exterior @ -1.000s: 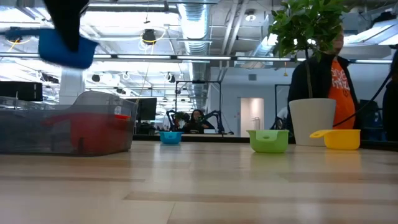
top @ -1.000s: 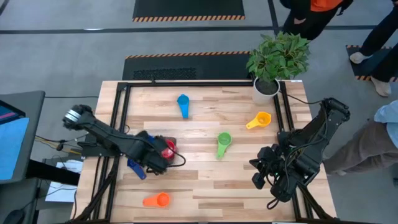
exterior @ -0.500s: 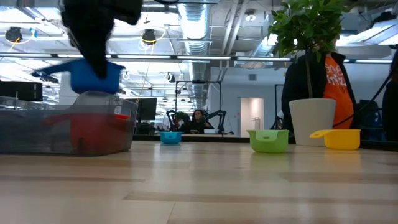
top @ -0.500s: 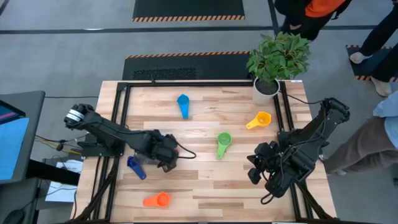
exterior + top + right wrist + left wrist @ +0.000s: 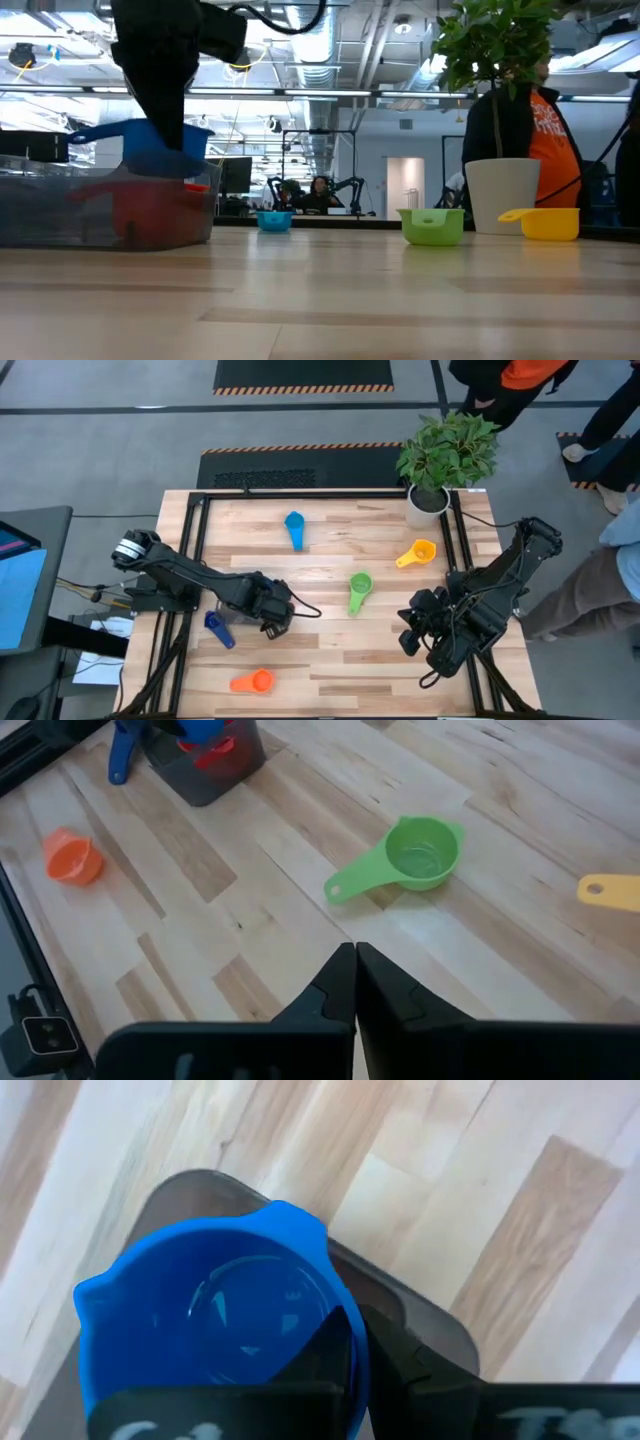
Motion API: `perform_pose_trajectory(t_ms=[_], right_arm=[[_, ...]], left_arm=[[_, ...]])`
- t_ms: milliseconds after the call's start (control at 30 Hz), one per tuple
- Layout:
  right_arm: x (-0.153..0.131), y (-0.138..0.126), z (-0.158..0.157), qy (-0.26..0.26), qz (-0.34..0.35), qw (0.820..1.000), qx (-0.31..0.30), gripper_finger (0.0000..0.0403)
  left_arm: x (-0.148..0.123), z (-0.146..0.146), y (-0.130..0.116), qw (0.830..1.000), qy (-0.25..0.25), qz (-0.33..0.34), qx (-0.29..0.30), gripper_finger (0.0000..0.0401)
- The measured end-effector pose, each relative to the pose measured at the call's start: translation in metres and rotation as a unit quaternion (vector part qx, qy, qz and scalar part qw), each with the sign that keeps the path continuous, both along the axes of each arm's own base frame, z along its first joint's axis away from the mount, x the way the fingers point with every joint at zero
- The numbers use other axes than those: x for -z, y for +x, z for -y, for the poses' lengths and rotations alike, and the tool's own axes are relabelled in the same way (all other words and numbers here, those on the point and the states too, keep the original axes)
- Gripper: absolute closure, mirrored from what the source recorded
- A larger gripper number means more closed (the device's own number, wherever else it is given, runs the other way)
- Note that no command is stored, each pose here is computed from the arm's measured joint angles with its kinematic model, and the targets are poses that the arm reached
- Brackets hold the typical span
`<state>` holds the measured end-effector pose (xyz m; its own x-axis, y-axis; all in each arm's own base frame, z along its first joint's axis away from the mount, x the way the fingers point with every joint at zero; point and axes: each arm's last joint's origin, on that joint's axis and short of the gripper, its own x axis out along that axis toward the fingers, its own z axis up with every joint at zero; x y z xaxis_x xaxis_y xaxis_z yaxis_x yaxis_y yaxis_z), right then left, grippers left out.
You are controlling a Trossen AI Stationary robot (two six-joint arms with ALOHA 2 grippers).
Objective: Nest measuring cups in basket
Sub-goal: Stack the blue measuring cup on top of the red measuring cup in the black bin, then stack the yellow measuring cup on top of the blue measuring cup in the black bin
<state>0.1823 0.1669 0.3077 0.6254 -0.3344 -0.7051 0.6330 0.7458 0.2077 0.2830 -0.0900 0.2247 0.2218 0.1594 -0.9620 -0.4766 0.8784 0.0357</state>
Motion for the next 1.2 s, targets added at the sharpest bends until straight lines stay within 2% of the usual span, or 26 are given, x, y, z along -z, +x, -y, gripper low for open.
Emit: perform_pose_trajectory(t_ms=[200, 367, 567, 900, 1200], right_arm=[[0.0000, 0.0000, 0.0000, -0.001, 0.000, 1.000, 0.000, 0.0369], [0.0000, 0.0000, 0.0000, 0.000, 0.000, 1.000, 0.000, 0.0368], [0.0000, -0.0001, 0.0001, -0.002, -0.001, 1.000, -0.001, 0.0376], [-0.0001, 0.0002, -0.0002, -0.007, -0.003, 1.000, -0.009, 0.0370], [-0.0001, 0.0002, -0.0002, -0.007, -0.003, 1.000, -0.009, 0.0373]], left_arm=[[0.0021, -0.0037, 0.0011, 1.000, 0.008, -0.007, 0.001, 0.0400], [0.0053, -0.0073, 0.0032, 1.000, 0.011, -0.016, 0.004, 0.0383], [0.0054, -0.0093, 0.0021, 1.000, -0.001, -0.027, -0.003, 0.0365], [0.0056, -0.0093, 0.0007, 0.999, -0.007, -0.035, -0.006, 0.0358], [0.0057, -0.0094, 0.0005, 0.999, -0.007, -0.036, -0.008, 0.0302]])
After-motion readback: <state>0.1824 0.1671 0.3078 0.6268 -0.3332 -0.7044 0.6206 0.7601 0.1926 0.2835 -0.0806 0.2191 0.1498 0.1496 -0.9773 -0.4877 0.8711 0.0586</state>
